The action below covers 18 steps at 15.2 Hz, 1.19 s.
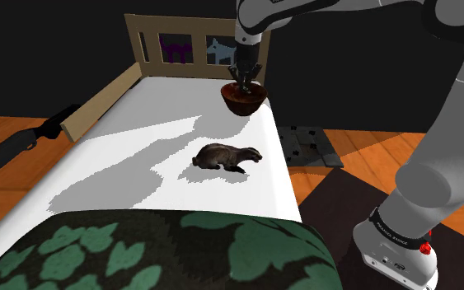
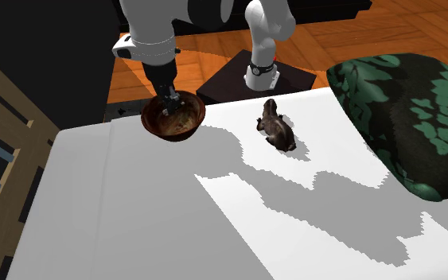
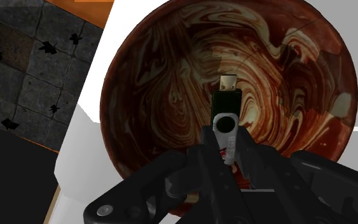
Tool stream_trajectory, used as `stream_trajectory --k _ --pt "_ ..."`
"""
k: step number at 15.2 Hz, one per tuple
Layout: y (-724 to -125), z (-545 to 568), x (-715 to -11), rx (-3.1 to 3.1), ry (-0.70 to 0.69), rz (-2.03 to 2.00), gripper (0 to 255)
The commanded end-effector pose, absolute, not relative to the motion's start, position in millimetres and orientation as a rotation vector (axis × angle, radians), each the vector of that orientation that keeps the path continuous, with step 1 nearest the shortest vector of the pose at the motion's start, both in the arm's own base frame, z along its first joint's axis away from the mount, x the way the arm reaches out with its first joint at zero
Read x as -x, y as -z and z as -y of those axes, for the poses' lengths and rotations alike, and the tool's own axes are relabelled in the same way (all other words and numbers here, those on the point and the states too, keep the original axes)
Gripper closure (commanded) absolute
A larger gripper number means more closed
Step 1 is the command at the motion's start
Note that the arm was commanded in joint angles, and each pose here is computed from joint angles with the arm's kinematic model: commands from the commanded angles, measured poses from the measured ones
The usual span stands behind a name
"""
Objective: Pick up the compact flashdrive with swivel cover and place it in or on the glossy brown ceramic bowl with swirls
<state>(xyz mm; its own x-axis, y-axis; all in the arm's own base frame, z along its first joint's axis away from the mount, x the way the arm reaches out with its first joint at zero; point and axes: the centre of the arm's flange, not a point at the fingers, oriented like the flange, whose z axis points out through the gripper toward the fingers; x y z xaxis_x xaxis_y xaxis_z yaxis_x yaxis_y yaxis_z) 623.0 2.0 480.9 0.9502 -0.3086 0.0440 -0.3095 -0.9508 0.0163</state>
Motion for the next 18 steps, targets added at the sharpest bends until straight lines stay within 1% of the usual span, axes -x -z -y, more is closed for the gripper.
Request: stream_trajectory --k 1,6,10,18 --pt "-480.9 -2.0 -623.0 -3.08 -0.064 0.488 0" --pt "-480.9 -2.0 -623.0 -3.08 -0.064 0.488 0" --pt "-530.8 -3.4 -621.1 -3.08 -0.064 0.488 0" --pt "-530.7 -3.4 -621.1 -3.08 -0.064 0.488 0"
